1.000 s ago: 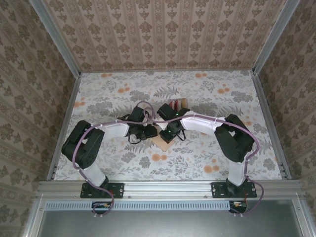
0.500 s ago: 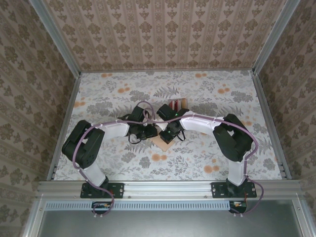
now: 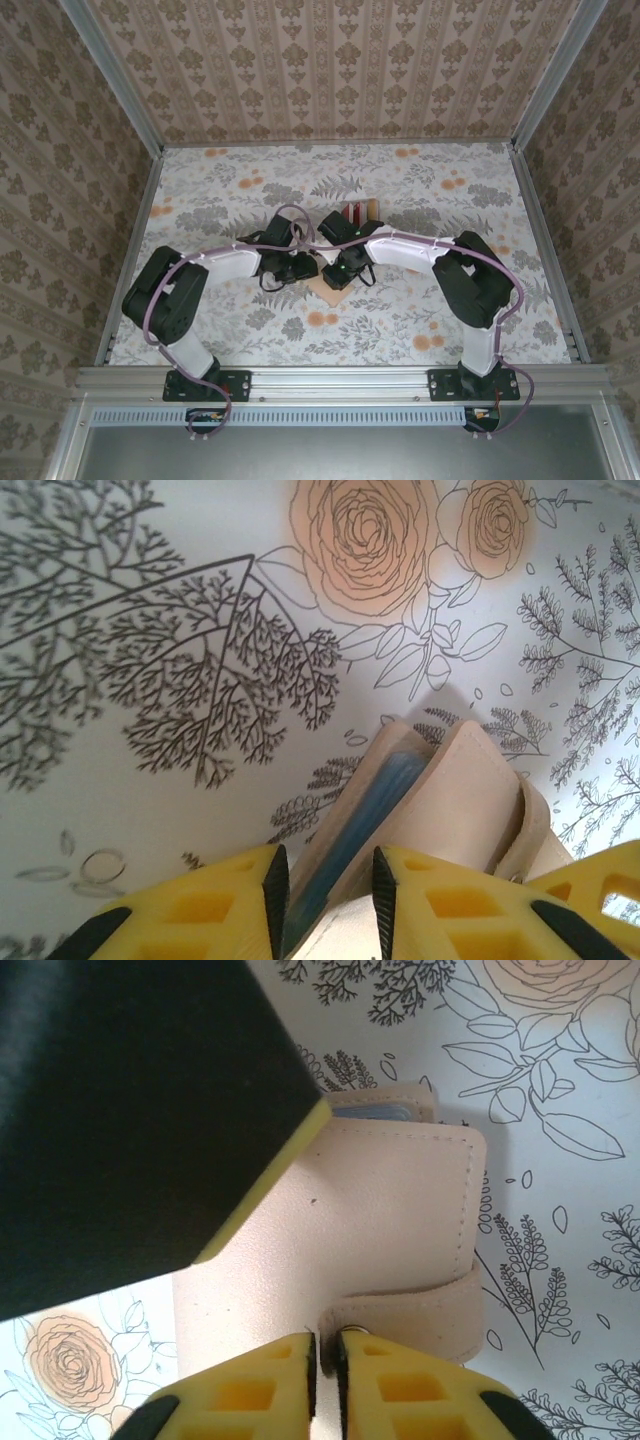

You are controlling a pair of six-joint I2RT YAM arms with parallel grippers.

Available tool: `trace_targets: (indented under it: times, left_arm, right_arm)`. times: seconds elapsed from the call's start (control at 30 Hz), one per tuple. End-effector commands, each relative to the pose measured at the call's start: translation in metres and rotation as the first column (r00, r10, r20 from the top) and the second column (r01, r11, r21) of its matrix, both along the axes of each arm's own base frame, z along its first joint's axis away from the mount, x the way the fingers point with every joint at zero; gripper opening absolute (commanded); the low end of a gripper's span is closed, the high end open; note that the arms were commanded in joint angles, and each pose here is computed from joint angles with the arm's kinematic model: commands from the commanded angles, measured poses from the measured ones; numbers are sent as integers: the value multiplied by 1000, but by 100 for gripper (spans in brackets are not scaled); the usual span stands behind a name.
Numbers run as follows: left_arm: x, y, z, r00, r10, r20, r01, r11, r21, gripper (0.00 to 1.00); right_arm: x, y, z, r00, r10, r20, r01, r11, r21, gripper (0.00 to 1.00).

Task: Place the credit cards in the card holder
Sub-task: Close the button on the card holder, then reset both arms

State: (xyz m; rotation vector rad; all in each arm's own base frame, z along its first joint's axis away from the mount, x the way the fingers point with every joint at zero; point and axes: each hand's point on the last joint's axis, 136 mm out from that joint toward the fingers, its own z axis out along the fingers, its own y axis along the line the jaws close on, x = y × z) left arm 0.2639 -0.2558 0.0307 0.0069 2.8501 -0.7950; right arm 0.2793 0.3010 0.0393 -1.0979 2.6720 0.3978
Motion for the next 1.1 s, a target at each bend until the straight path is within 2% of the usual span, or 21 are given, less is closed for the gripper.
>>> trace_targets:
  times: [0.0, 0.13, 0.33, 0.43, 0.53, 0.57, 0.63, 0.7, 0.77, 0.83, 0.9, 0.97, 1.0, 1.07]
  left_arm:
    - [4, 7, 30, 995, -13, 103, 11, 1000, 21, 32]
    - [10, 20, 63, 977, 19, 211, -24, 1000, 19, 35]
    - [9, 50, 98, 932, 87, 352, -99, 995, 17, 39]
    - [6, 70, 114, 897, 123, 425, -144, 989, 17, 41]
    - [3, 94, 132, 840, 163, 517, -201, 979, 18, 44]
    - [1, 103, 137, 817, 178, 548, -226, 974, 21, 46]
    - [0, 121, 144, 774, 203, 599, -275, 961, 30, 58]
    - [-2, 144, 149, 733, 235, 639, -346, 937, 52, 70]
    - [-3, 165, 151, 697, 254, 670, -409, 909, 81, 81]
    - [-6, 185, 153, 664, 272, 697, -475, 872, 113, 94]
    - [-7, 200, 154, 619, 256, 743, -519, 842, 143, 99]
    - [-6, 211, 157, 562, 227, 795, -550, 821, 155, 100]
    - [-6, 215, 158, 537, 214, 816, -559, 814, 155, 100]
    - [-5, 222, 159, 485, 172, 857, -577, 800, 166, 100]
  right_arm:
    - [-1, -1, 19, 999, -28, 33, 27, 999, 34, 24]
    - [5, 1, 42, 994, -45, 97, 37, 996, 85, 34]
    - [10, -7, 74, 976, -99, 195, 72, 987, 143, 41]
    - [14, -18, 95, 950, -152, 273, 106, 979, 175, 43]
    - [20, -37, 118, 902, -232, 364, 163, 964, 211, 46]
    - [22, -46, 125, 878, -268, 396, 191, 956, 223, 47]
    - [27, -68, 148, 812, -352, 466, 246, 930, 274, 51]
    - [32, -97, 163, 733, -448, 512, 320, 891, 323, 61]
    - [35, -126, 171, 664, -532, 525, 387, 845, 368, 66]
    - [36, -158, 176, 585, -619, 525, 465, 786, 409, 78]
    - [37, -191, 176, 496, -698, 516, 538, 714, 449, 90]
    - [36, -222, 173, 413, -758, 504, 601, 643, 474, 100]
    - [36, -233, 169, 385, -777, 498, 625, 617, 479, 100]
    - [38, -261, 162, 290, -814, 504, 685, 544, 484, 100]
